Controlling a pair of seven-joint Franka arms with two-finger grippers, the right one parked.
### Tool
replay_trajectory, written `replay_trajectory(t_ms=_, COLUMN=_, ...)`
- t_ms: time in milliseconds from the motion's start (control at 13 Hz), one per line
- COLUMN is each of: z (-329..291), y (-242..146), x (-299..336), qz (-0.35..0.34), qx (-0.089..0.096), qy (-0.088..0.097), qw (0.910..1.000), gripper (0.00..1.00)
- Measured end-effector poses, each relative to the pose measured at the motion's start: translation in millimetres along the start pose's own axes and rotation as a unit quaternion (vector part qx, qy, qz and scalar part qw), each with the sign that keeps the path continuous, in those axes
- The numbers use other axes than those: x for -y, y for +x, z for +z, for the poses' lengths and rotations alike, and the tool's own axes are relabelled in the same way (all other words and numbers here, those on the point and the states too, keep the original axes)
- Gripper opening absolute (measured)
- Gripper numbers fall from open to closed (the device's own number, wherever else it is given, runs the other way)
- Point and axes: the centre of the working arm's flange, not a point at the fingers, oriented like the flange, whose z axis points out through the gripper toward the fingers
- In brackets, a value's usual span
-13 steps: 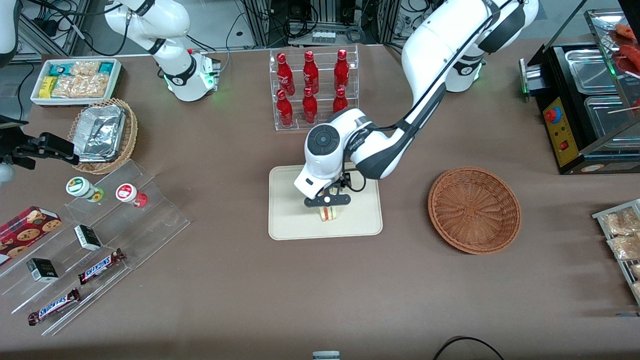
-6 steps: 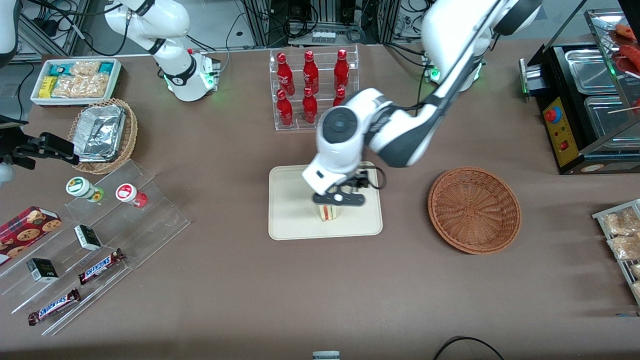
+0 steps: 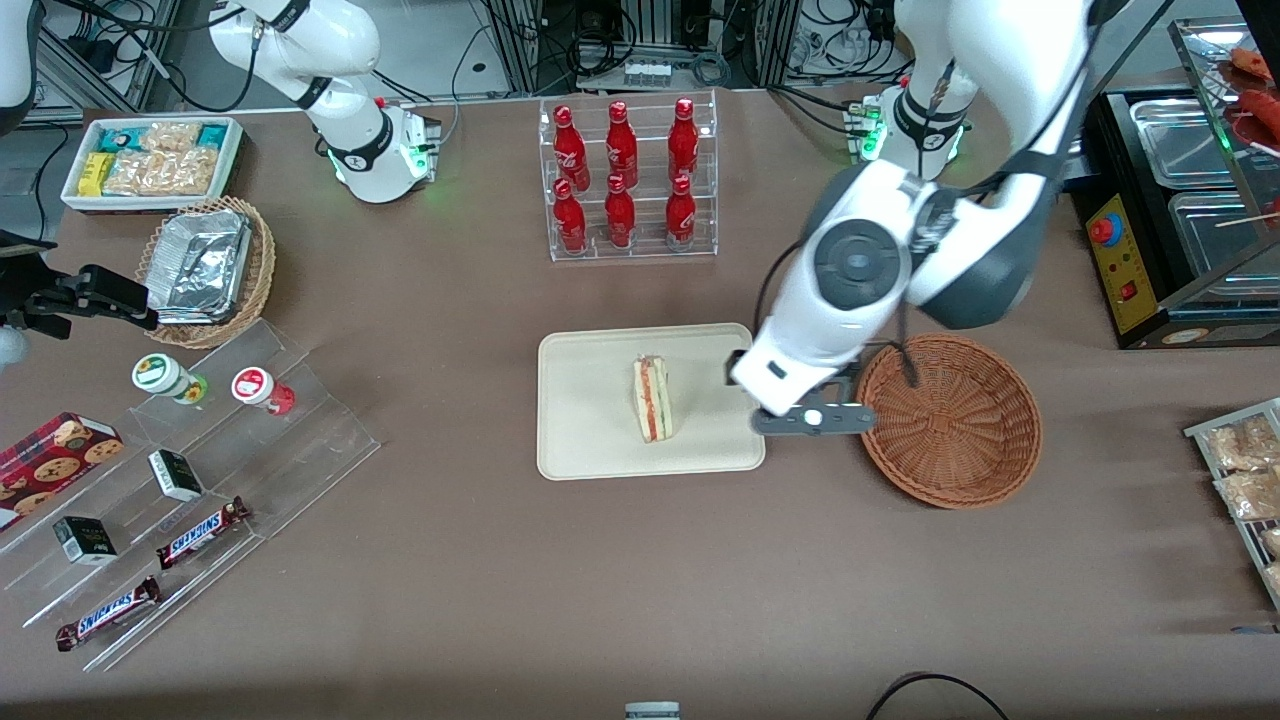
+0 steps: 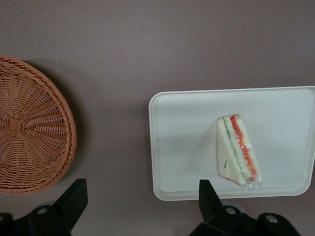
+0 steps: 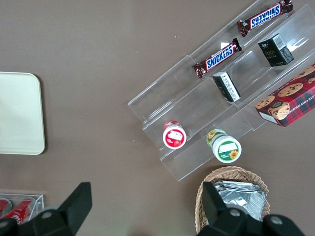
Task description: Place sandwich from basket to tray
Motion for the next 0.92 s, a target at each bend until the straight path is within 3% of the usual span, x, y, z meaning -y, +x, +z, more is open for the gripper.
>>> replay_trajectory(t_ms=462, z=-25.3, y=1.1, x=85.0, qz=-0.008, qx=-0.004, qy=0.002, qw=1.0000, gripper=1.00)
replay_trajectory(t_ms=923, z=-52.2, y=-28.3, x=163.6, qz=0.002, qx=-0.003, qy=0.022, qw=0.9997, gripper=1.00)
